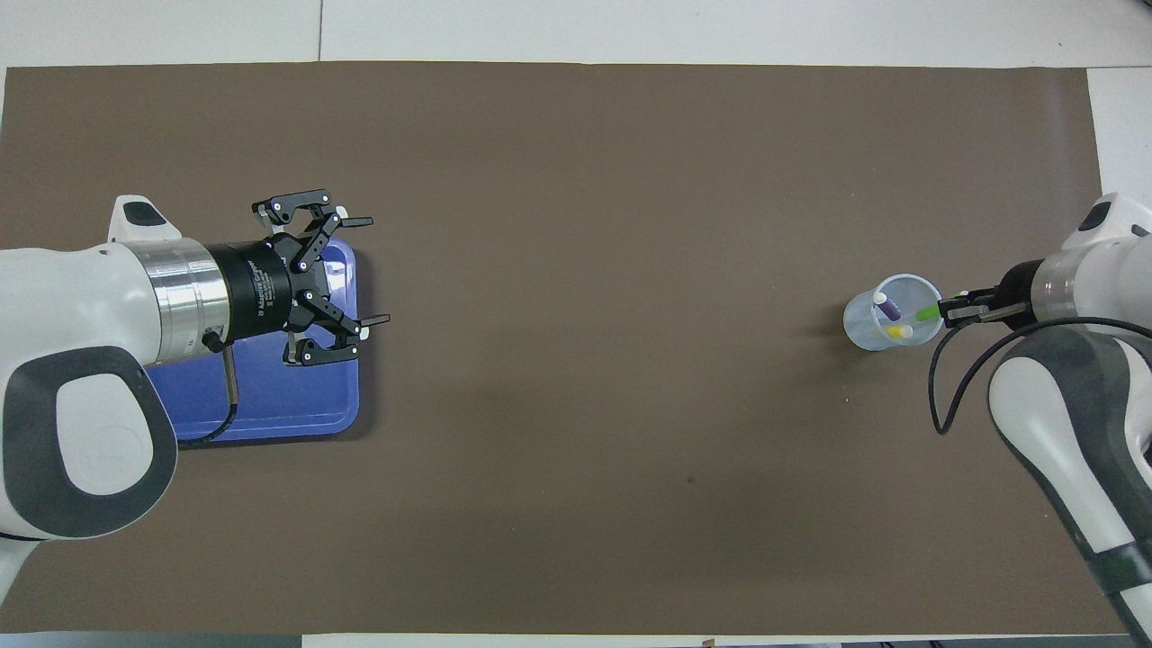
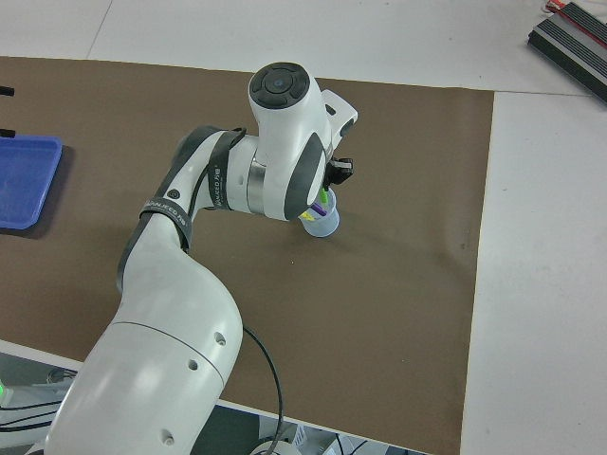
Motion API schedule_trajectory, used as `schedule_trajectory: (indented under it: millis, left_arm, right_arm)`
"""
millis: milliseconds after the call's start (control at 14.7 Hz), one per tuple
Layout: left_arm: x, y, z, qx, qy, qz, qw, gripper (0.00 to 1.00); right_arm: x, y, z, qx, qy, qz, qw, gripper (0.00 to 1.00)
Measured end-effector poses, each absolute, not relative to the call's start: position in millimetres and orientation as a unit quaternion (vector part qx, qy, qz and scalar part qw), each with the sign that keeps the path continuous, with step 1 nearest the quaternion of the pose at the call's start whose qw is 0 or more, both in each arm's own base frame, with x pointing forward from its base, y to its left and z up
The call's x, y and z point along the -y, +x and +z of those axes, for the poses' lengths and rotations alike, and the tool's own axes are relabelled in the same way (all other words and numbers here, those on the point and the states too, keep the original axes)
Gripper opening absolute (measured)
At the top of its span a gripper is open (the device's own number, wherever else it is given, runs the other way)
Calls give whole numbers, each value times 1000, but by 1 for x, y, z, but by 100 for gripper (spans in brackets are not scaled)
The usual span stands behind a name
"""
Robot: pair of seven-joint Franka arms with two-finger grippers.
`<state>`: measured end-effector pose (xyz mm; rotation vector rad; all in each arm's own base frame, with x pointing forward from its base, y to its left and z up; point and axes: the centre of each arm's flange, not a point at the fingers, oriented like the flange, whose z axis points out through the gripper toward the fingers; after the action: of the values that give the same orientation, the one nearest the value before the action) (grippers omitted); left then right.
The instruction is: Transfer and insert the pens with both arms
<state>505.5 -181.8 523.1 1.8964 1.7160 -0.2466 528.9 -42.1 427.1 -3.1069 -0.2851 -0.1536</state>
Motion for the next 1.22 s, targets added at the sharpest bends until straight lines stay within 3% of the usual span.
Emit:
schedule_trajectory:
  millis: [408,544,953,1225]
  left_arm:
    - [122,509,532,-474,861,-59,173,100]
    - [103,511,538,-429,892,-52,131,100]
    - [43,510,575,-208,976,-63,25,100]
    - [11,500,622,-75,994,-73,21,100]
  right_arm:
    - [40,527,410,64,-996,-54,38,19]
    - [40,527,408,61,-996,-55,37,35]
    - [42,535,422,46,-996,-73,36,99]
    - [43,548,462,46,-995,-81,38,100]
